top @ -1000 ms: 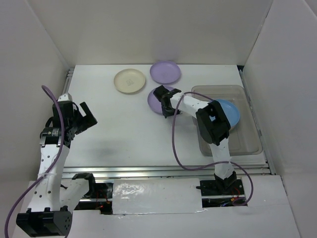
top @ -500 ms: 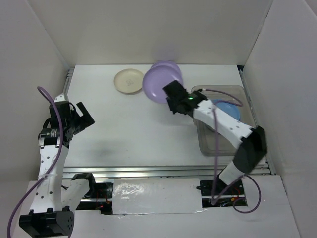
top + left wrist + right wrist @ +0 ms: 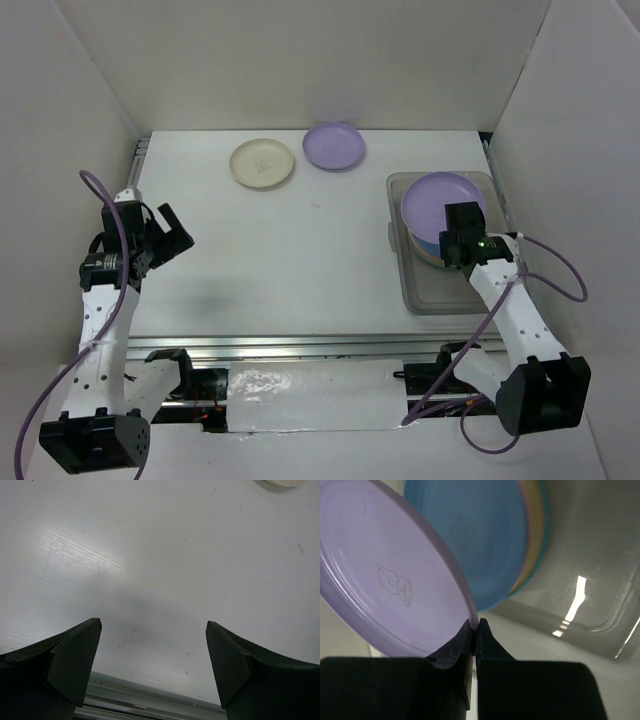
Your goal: Place the plates into the plastic bin on the countertop
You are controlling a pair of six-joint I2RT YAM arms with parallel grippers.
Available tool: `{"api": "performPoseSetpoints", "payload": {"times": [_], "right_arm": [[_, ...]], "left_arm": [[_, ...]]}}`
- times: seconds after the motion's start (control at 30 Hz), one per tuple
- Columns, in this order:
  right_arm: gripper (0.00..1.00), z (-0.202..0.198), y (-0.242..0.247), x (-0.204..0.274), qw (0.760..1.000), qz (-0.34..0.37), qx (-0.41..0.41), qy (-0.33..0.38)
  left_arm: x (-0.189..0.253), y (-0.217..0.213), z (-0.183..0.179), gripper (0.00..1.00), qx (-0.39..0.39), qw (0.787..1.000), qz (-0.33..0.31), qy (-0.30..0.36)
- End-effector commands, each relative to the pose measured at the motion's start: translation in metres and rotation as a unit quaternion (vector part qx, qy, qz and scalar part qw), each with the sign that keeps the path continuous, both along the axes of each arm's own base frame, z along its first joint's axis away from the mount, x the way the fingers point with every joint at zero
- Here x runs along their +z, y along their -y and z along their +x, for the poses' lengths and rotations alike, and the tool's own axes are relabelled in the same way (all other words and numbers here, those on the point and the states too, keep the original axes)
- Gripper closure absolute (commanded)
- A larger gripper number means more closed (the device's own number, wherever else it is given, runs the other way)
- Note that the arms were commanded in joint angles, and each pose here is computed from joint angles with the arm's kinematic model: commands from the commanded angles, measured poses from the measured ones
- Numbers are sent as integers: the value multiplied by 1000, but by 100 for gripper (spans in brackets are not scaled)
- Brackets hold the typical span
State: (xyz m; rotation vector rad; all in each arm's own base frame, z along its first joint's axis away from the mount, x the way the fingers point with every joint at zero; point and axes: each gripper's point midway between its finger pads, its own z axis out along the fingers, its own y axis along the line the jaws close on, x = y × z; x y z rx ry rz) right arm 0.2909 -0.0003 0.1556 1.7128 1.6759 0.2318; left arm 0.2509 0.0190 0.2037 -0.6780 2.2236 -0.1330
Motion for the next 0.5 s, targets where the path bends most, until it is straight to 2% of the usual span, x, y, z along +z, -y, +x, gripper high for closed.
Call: {"api": "performPoseSetpoints", "payload": {"times": [0.0, 0.1, 0.27, 0.37, 0.47], "right_arm": [[100, 0, 26, 0, 1000, -1, -12, 8], [100, -4, 53, -14, 999, 3, -35, -7], [100, -4, 60, -28, 1000, 9, -22, -16], [93, 2, 56, -30, 1000, 15, -1, -12], [91, 10, 46, -20, 999, 18, 28, 12]], "left_arm": [[3, 4, 13, 1, -21, 1000, -6, 17], [-1, 4, 17, 1, -21, 1000, -8, 11], [-8, 12, 27, 1, -31, 999, -23, 4], [-9, 16, 33, 1, -34, 999, -26, 1], [-7, 22, 39, 1, -38, 999, -32, 1]]}}
